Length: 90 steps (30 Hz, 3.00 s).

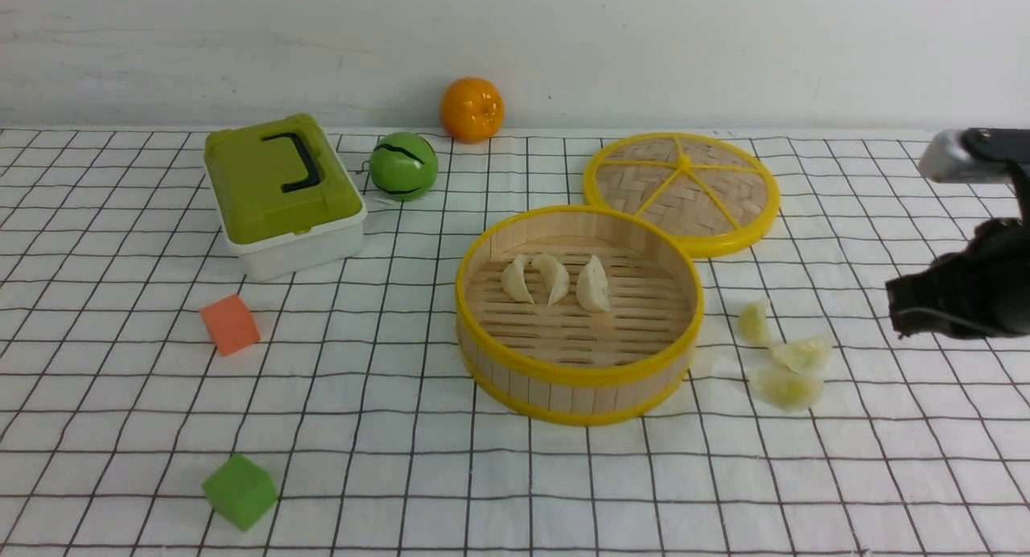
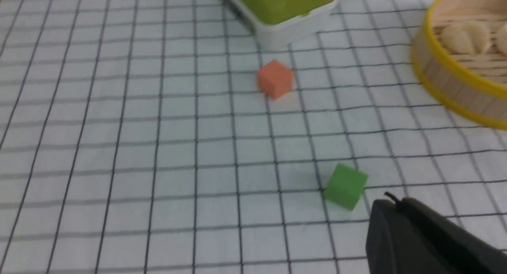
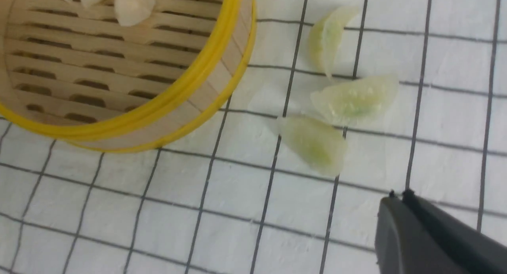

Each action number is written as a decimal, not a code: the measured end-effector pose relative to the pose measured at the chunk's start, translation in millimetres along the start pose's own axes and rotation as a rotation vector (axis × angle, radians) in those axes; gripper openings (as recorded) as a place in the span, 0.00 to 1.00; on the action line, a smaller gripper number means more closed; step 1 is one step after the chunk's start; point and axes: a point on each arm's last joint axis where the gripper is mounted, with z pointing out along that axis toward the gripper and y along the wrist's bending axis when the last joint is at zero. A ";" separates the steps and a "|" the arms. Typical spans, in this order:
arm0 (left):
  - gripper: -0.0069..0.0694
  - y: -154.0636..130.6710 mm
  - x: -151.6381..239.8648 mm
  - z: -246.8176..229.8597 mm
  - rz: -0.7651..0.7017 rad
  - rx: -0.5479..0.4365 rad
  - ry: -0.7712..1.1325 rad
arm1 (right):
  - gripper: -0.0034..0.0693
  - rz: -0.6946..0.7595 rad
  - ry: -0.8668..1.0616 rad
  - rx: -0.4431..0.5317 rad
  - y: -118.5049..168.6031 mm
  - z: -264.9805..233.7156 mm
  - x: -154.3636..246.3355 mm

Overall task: Put the dumplings into the steamer on the table with the white tablecloth.
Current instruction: 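Reach for and grasp a dumpling lying on the table beside the steamer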

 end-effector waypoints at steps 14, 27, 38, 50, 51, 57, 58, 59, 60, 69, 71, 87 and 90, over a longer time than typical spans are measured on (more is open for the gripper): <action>0.07 6.6 66.6 34.9 0.046 -0.042 0.038 | 0.05 -0.216 0.018 0.031 7.7 119.0 0.2; 0.07 8.6 76.3 36.3 0.057 -0.037 -0.004 | 0.10 -0.242 0.190 -0.064 19.6 109.1 12.9; 0.07 9.6 77.0 34.0 0.052 -0.036 -0.017 | 0.36 -0.041 0.176 0.025 24.5 56.2 1.1; 0.07 12.6 79.4 27.6 0.036 -0.034 -0.052 | 0.73 0.309 0.296 0.083 18.2 85.2 27.6; 0.07 12.6 79.4 27.6 0.036 -0.034 -0.052 | 0.72 0.309 0.273 0.079 20.3 89.9 26.6; 0.08 12.6 79.5 27.6 0.036 -0.034 -0.051 | 0.59 0.284 0.179 0.071 31.3 118.3 26.7; 0.08 12.6 79.5 27.6 0.035 -0.034 -0.051 | 0.57 0.275 0.169 0.070 33.5 123.2 27.6; 0.08 12.6 79.5 27.6 0.035 -0.034 -0.051 | 0.55 0.268 0.157 0.071 34.4 125.4 27.3; 0.08 12.6 79.5 27.6 0.035 -0.034 -0.051 | 0.53 0.255 0.148 0.072 36.0 127.0 27.2; 0.08 12.6 79.4 27.6 0.035 -0.033 -0.052 | 0.35 0.048 0.134 0.122 32.8 128.0 26.1; 0.08 12.6 79.4 27.6 0.035 -0.033 -0.052 | 0.35 0.021 0.140 0.129 32.3 127.9 26.6; 0.10 12.3 78.8 27.6 0.035 -0.030 -0.059 | 0.03 0.011 0.046 0.104 46.5 61.9 4.1; 0.10 12.1 78.5 27.5 0.035 -0.028 -0.063 | 0.03 0.033 -0.054 0.044 63.0 44.6 -5.6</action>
